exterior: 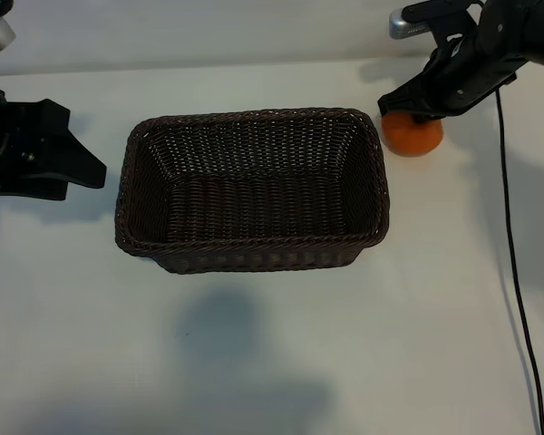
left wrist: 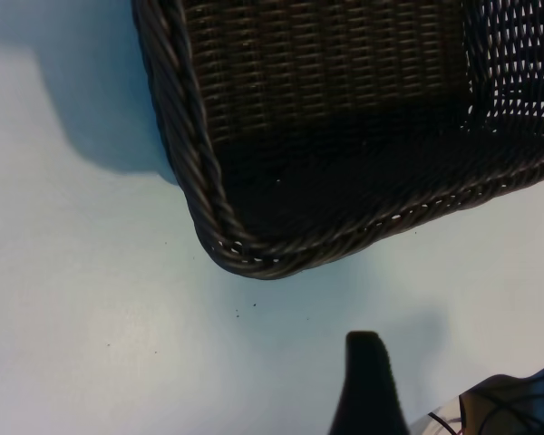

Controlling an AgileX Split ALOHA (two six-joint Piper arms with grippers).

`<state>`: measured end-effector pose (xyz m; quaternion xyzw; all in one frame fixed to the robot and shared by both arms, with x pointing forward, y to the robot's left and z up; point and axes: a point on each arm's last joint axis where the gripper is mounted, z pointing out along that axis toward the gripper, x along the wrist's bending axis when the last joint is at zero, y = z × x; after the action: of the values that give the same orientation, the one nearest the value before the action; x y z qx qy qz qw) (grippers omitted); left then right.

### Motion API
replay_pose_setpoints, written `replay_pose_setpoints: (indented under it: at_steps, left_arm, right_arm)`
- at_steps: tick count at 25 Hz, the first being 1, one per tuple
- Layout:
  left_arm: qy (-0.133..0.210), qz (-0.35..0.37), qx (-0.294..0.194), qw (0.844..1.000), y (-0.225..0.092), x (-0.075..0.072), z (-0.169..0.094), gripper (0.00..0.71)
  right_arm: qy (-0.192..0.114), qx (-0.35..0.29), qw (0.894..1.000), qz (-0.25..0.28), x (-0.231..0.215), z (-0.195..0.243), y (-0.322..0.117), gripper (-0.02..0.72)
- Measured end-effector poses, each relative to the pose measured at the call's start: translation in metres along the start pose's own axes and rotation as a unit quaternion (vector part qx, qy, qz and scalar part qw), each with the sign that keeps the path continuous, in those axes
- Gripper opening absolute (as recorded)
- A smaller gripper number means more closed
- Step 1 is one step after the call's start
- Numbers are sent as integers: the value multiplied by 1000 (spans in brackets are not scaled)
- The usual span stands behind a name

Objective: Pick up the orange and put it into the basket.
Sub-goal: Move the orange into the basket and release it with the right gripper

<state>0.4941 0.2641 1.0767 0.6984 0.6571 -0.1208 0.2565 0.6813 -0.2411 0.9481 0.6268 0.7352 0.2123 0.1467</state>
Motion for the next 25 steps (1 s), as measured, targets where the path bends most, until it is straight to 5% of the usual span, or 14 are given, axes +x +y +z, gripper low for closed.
replay_pose_setpoints:
  at_steps: [20,25]
  left_arm:
    - [0,9,0,1000,0,0,0,542]
    - [0,11,0,1000,0,0,0,542]
  right_arm:
    - [11,75,997,-2,4,-39,-1,47]
    - [10,53,999,-4,6,-61,5,47]
